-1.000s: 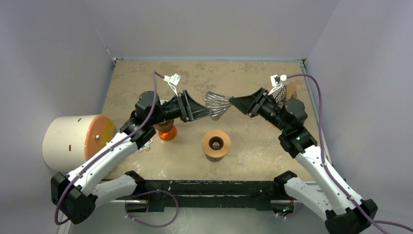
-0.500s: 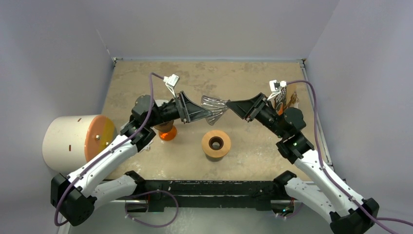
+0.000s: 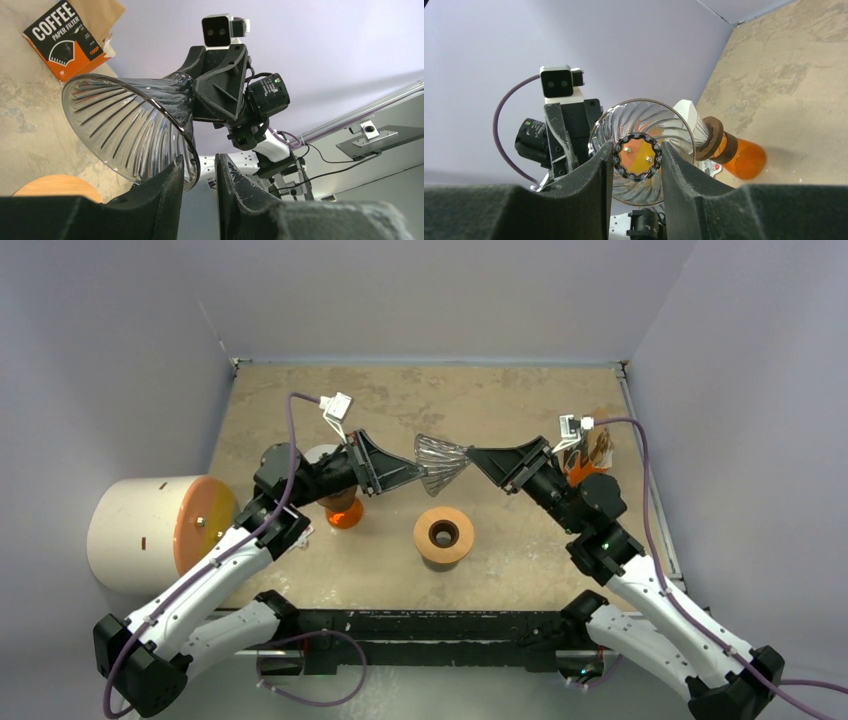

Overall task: Place the coffee filter in the dripper
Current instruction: Pick up the coffee dripper from the center of the board.

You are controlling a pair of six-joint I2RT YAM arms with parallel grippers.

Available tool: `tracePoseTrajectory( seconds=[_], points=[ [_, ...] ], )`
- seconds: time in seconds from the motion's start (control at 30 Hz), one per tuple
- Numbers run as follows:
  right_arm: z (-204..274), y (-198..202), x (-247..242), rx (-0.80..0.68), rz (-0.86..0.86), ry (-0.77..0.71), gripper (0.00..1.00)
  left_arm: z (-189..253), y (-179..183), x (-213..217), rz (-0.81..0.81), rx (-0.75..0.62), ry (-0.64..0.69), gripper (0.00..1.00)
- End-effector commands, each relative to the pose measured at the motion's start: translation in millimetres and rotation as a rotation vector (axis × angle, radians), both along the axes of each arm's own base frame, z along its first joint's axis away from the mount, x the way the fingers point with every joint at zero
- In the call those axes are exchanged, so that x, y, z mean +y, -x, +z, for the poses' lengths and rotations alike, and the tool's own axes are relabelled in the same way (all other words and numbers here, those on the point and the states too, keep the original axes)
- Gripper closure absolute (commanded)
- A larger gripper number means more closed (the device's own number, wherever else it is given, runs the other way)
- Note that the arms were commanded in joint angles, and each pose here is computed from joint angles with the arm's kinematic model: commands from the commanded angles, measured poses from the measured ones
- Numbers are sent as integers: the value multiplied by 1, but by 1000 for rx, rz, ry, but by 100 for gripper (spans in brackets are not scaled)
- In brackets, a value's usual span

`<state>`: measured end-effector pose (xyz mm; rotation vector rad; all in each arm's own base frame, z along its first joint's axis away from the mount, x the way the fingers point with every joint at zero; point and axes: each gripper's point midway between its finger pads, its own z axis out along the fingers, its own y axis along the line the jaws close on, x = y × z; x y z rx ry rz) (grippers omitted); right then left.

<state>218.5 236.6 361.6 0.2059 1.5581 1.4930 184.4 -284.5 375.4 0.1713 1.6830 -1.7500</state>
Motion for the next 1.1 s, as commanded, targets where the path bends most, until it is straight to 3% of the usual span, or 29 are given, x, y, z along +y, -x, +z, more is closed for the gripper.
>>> tracePoseTrajectory(
  seconds=[0.0,0.57,0.8,0.9,1.07],
  points=[
    [29,2,-9,-48,-39,-110,87,14,1,6,30,-86,26,73],
    [34,7,8,-47,-4,-126,88,14,-3,6,46,-102,25,79],
    [31,9,10,-43,-4,-119,88,15,-2,7,48,-106,23,100],
    [31,8,7,-39,-21,-118,87,13,-2,8,52,-101,18,100],
    [31,10,6,-40,-17,-117,74,12,-2,7,50,-99,17,100]
  ],
)
